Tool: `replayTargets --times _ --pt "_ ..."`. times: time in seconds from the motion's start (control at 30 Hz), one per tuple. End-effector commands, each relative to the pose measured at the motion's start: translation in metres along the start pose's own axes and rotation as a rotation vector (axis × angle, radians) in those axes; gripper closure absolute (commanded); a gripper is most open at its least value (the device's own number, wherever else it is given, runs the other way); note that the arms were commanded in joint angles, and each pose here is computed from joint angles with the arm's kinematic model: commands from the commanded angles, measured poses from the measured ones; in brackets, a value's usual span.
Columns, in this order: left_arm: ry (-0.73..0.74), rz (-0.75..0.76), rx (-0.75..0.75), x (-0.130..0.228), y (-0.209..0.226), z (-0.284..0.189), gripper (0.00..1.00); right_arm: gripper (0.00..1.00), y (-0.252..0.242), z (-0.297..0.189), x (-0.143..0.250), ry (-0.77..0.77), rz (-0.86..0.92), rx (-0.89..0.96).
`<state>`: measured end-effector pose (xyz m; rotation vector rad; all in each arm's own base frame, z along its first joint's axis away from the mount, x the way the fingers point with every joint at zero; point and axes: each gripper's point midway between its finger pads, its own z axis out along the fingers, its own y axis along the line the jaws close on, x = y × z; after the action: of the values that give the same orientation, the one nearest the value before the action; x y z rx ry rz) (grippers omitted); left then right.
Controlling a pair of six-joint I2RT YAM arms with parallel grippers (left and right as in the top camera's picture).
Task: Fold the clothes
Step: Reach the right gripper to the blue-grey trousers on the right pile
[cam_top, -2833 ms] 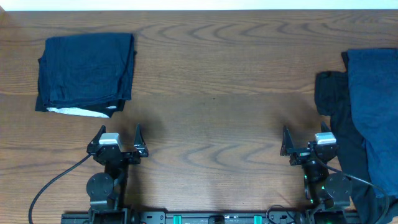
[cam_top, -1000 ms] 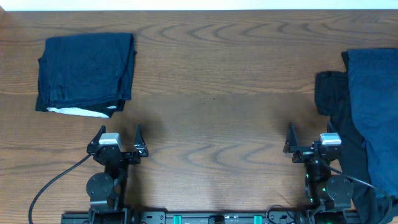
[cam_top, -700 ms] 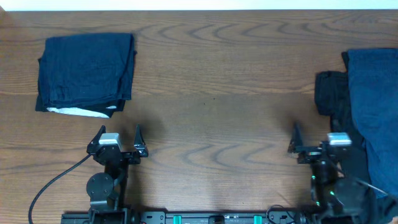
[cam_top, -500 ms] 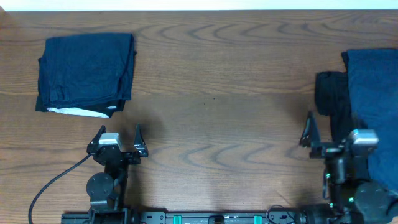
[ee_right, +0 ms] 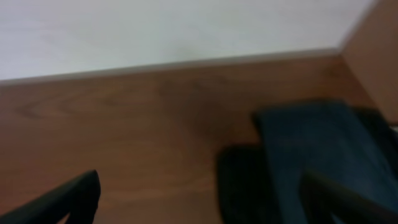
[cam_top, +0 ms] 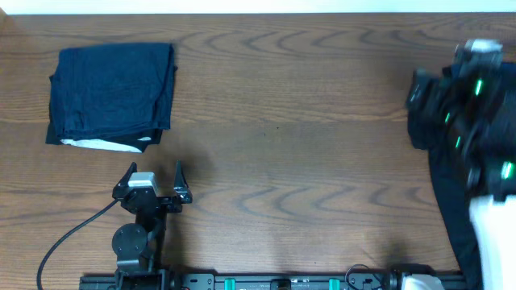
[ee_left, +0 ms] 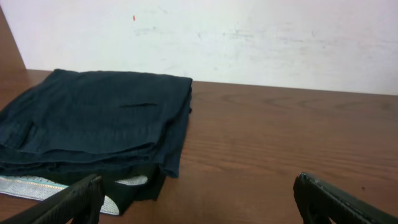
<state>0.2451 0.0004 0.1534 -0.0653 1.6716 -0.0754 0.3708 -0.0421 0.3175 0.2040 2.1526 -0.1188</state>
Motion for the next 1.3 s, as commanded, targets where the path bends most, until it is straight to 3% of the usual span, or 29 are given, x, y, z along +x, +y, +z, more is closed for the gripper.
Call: replayTargets --times 0.0,0.2,0.33,0.37,0.47,0.53,0.93,1.27 --pt "0.045 0.012 0.008 0.015 -0.001 0.001 0.02 0.01 -0.034 0.027 -0.018 0.076 0.030 0.095" --pt "0.045 0.013 0.008 0.015 -0.001 0.001 0.02 0.01 -0.087 0.100 -0.005 0.230 0.054 0.233" --pt "0.045 0.012 0.008 0.015 -0.001 0.001 0.02 0.01 -0.095 0.136 0.016 0.295 0.043 0.228" --pt "0.045 0.013 0.008 0.015 -0.001 0.001 0.02 0.04 -0.095 0.143 0.025 0.331 -0.004 0.219" --pt "0.045 0.013 0.008 0.015 -0.001 0.001 0.02 0.46 -0.102 0.158 0.048 0.409 -0.060 0.246" --pt "0.045 0.013 0.008 0.015 -0.001 0.001 0.02 0.54 -0.111 0.168 0.059 0.445 -0.074 0.296" --pt "0.045 0.012 0.008 0.015 -0.001 0.001 0.02 0.53 -0.153 0.252 0.151 0.620 -0.079 0.407" --pt "0.045 0.013 0.008 0.015 -0.001 0.001 0.02 0.48 -0.157 0.290 0.152 0.523 -0.060 0.414"
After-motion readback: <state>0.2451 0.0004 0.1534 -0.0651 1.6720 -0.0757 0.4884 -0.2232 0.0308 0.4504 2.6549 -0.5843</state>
